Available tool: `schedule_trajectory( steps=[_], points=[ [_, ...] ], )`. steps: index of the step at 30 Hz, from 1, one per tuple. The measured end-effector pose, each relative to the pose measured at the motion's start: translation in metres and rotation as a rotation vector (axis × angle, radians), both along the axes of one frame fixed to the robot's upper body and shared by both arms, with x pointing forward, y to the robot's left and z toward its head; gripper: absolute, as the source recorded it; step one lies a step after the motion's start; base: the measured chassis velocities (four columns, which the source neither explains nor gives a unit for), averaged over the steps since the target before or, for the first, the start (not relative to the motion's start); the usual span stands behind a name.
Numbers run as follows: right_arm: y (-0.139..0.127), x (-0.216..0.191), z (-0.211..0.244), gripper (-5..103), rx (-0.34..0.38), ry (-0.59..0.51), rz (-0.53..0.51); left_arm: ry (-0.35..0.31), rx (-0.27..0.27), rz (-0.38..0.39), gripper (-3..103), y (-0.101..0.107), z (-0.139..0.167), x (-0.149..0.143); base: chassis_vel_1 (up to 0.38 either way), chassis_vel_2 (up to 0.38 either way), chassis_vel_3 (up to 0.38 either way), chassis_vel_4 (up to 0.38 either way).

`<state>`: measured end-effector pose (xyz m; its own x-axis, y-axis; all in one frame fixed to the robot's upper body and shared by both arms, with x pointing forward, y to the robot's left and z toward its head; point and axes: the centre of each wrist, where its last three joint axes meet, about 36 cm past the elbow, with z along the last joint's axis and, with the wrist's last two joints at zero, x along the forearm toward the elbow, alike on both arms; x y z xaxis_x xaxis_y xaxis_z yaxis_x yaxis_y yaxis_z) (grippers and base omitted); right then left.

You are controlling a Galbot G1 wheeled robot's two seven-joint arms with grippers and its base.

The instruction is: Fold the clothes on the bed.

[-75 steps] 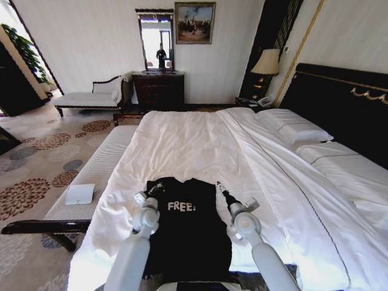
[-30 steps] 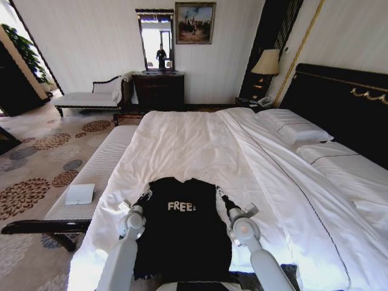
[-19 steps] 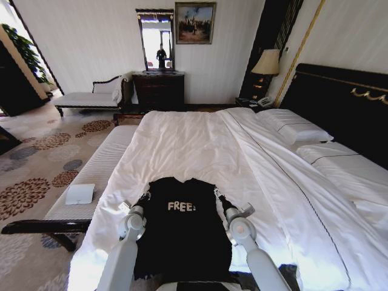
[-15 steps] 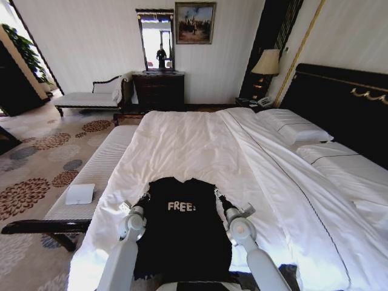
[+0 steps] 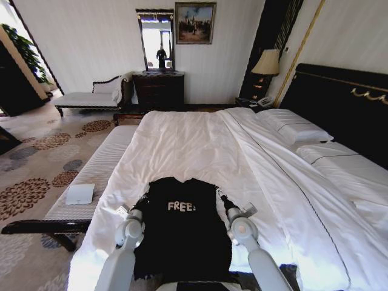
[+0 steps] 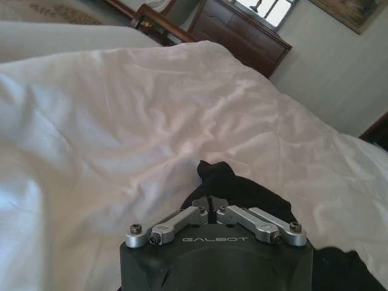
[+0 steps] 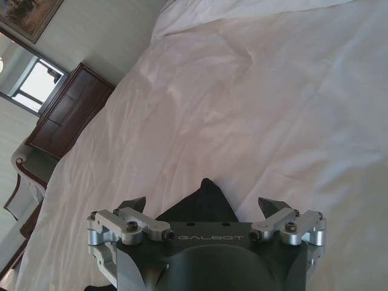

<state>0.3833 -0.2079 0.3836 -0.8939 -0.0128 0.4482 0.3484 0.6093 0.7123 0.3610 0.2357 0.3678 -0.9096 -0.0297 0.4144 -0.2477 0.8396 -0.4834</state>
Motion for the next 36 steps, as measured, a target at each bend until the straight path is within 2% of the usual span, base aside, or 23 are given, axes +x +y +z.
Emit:
schedule_trajectory(
  steps=[2, 3, 4, 6, 7, 9, 18, 21, 23, 25, 28, 30, 31, 32, 33, 34, 36],
  points=[
    [-0.001, 0.0, 0.0, 100, 0.002, -0.002, 0.001, 0.005, 0.052, -0.041, 1, -0.002, 0.001, -0.017, 0.0, 0.0, 0.0, 0.0],
    [-0.001, 0.0, 0.0, 100, 0.002, -0.002, 0.001, 0.005, 0.052, -0.041, 1, -0.002, 0.001, -0.017, 0.0, 0.0, 0.0, 0.0],
    [-0.001, 0.0, 0.0, 100, 0.002, -0.003, 0.001, 0.008, 0.074, -0.057, 1, -0.003, 0.001, -0.023, 0.0, 0.0, 0.0, 0.0],
    [-0.002, 0.001, 0.0, 100, 0.002, -0.005, 0.003, 0.019, 0.133, -0.093, 1, -0.006, -0.003, -0.034, 0.0, 0.0, 0.0, 0.0],
    [-0.002, 0.001, 0.0, 100, 0.002, -0.005, 0.003, 0.019, 0.133, -0.093, 1, -0.006, -0.003, -0.034, 0.0, 0.0, 0.0, 0.0],
    [-0.002, 0.001, 0.001, 100, 0.004, -0.006, 0.004, 0.029, 0.176, -0.12, 1, -0.011, -0.008, -0.041, 0.0, 0.0, 0.0, 0.0],
    [-0.003, 0.002, 0.0, 100, 0.006, -0.007, -0.001, 0.04, 0.232, -0.17, -2, -0.026, -0.015, -0.05, 0.0, 0.0, 0.0, 0.0],
    [-0.004, 0.002, 0.0, 100, 0.005, -0.006, -0.001, 0.042, 0.258, -0.177, 13, -0.023, -0.012, -0.055, 0.0, 0.0, 0.0, 0.0],
    [-0.004, 0.002, -0.001, 100, 0.005, -0.005, -0.001, 0.041, 0.263, -0.18, 13, -0.021, -0.01, -0.057, 0.0, 0.0, 0.0, 0.0],
    [-0.004, 0.003, -0.002, 100, 0.007, -0.003, -0.003, 0.028, 0.273, -0.189, 24, -0.014, -0.001, -0.059, 0.0, 0.0, 0.0, 0.0],
    [-0.006, 0.003, -0.002, 100, 0.01, -0.002, -0.007, 0.006, 0.259, -0.194, 34, -0.008, 0.008, -0.058, 0.0, 0.0, 0.0, 0.0],
    [-0.008, 0.003, -0.004, 100, 0.01, 0.003, -0.012, -0.019, 0.199, -0.186, 45, -0.004, 0.018, -0.047, 0.0, 0.0, 0.0, 0.0],
    [-0.008, 0.003, -0.004, 100, 0.01, 0.003, -0.012, -0.019, 0.199, -0.186, 45, -0.004, 0.018, -0.047, 0.0, 0.0, 0.0, 0.0],
    [-0.009, 0.003, -0.004, 100, 0.009, 0.005, -0.014, -0.025, 0.159, -0.178, 51, -0.006, 0.021, -0.038, 0.0, 0.0, 0.0, 0.0],
    [-0.01, 0.003, -0.005, 100, 0.007, 0.008, -0.016, -0.021, 0.124, -0.162, 57, -0.008, 0.021, -0.026, 0.0, 0.0, 0.0, 0.0],
    [-0.01, 0.003, -0.005, 100, 0.007, 0.008, -0.016, -0.021, 0.124, -0.162, 57, -0.008, 0.021, -0.026, 0.0, 0.0, 0.0, 0.0],
    [-0.011, 0.002, -0.006, 100, 0.003, 0.012, -0.019, -0.001, 0.06, -0.142, 68, -0.016, 0.016, -0.003, 0.0, 0.0, 0.0, 0.0]
  ],
)
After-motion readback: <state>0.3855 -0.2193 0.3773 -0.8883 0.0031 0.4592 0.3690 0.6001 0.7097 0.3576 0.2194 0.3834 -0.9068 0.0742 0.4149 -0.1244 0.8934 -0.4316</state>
